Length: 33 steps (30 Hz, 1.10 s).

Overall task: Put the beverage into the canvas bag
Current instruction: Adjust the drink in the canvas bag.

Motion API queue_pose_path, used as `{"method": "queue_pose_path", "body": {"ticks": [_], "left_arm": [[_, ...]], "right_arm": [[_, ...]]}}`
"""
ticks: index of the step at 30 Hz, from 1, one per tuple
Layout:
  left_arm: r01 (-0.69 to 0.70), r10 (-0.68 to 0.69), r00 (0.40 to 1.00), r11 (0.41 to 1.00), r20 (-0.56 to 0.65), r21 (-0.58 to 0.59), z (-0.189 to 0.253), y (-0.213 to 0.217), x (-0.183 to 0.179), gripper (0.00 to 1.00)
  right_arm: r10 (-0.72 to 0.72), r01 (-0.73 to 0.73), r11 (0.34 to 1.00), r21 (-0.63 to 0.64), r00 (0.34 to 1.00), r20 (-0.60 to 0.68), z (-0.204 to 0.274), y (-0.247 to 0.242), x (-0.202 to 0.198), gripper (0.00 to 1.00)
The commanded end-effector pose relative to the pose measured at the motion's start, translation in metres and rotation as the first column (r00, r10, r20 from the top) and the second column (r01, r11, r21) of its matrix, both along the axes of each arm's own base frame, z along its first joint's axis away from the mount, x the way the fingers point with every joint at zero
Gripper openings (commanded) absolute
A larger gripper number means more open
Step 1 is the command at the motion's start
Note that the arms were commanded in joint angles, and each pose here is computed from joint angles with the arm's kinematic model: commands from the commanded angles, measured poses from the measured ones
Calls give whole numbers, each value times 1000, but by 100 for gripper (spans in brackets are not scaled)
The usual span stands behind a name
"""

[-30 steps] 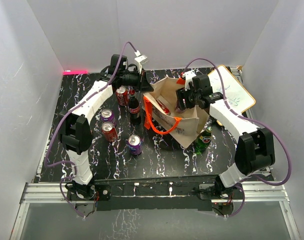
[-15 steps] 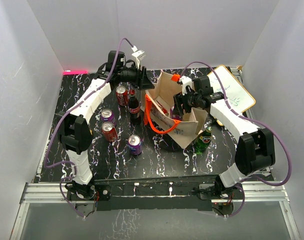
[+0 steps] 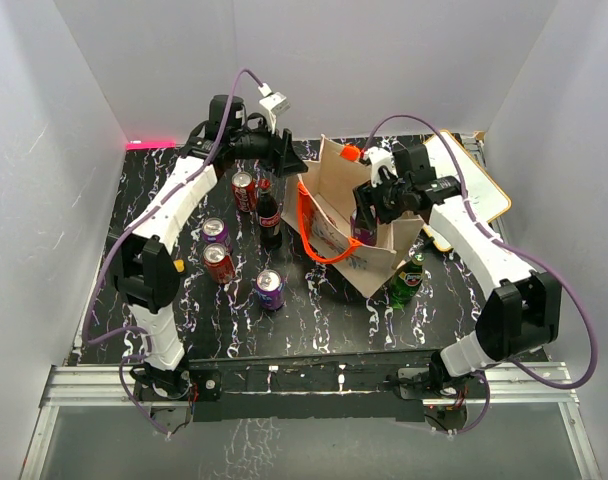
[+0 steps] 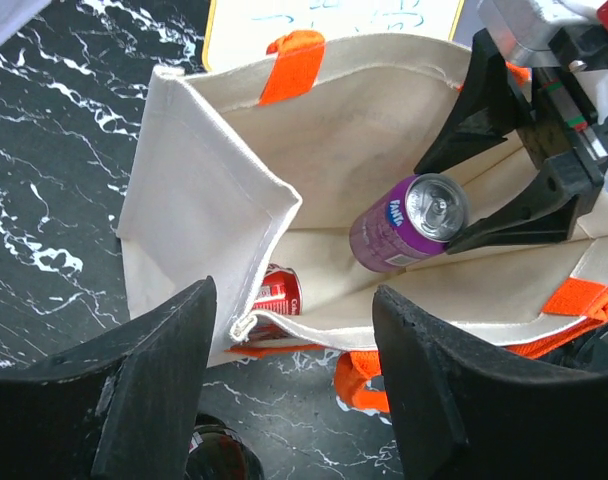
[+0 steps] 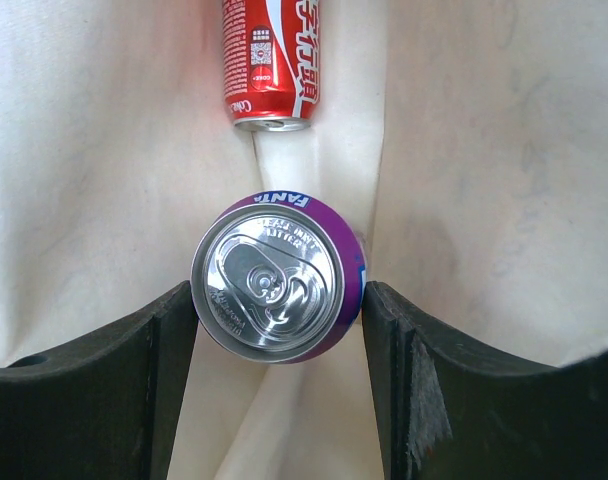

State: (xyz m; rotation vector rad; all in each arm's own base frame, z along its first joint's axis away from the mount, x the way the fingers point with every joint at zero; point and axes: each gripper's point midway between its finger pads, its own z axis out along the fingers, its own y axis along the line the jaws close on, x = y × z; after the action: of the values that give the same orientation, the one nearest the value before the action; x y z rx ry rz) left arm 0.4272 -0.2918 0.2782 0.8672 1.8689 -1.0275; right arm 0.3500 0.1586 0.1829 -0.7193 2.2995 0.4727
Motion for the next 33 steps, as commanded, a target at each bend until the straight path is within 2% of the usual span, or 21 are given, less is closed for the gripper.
{"method": "queue_pose_path", "body": {"ticks": [1, 6, 11, 19, 25, 28, 33], "left_arm": [[41, -40, 987, 999, 158, -6, 51, 4, -11, 62], [111, -118, 964, 993, 237, 40, 67, -3, -22, 63], [187, -188, 956, 982, 225, 27, 67, -16, -38, 63], [206, -209, 957, 978, 203, 36, 59, -19, -52, 62], [202, -208, 958, 978, 198, 51, 55, -13, -60, 62], [196, -204, 958, 979, 203, 61, 55, -10, -63, 62], [196, -204, 957, 979, 204, 60, 55, -9, -66, 62]], "right_arm": [[1, -10, 999, 46, 979, 203, 73, 1, 12, 8], [8, -24, 998, 60, 968, 249, 95, 3, 14, 8], [-3, -10, 999, 48, 965, 262, 106, 0, 18, 8], [2, -12, 999, 43, 974, 228, 81, 0, 13, 8], [47, -73, 993, 90, 964, 261, 65, 14, 22, 8], [68, -92, 991, 95, 970, 234, 50, 20, 27, 8], [92, -102, 994, 43, 979, 182, 22, 17, 31, 8]]}}
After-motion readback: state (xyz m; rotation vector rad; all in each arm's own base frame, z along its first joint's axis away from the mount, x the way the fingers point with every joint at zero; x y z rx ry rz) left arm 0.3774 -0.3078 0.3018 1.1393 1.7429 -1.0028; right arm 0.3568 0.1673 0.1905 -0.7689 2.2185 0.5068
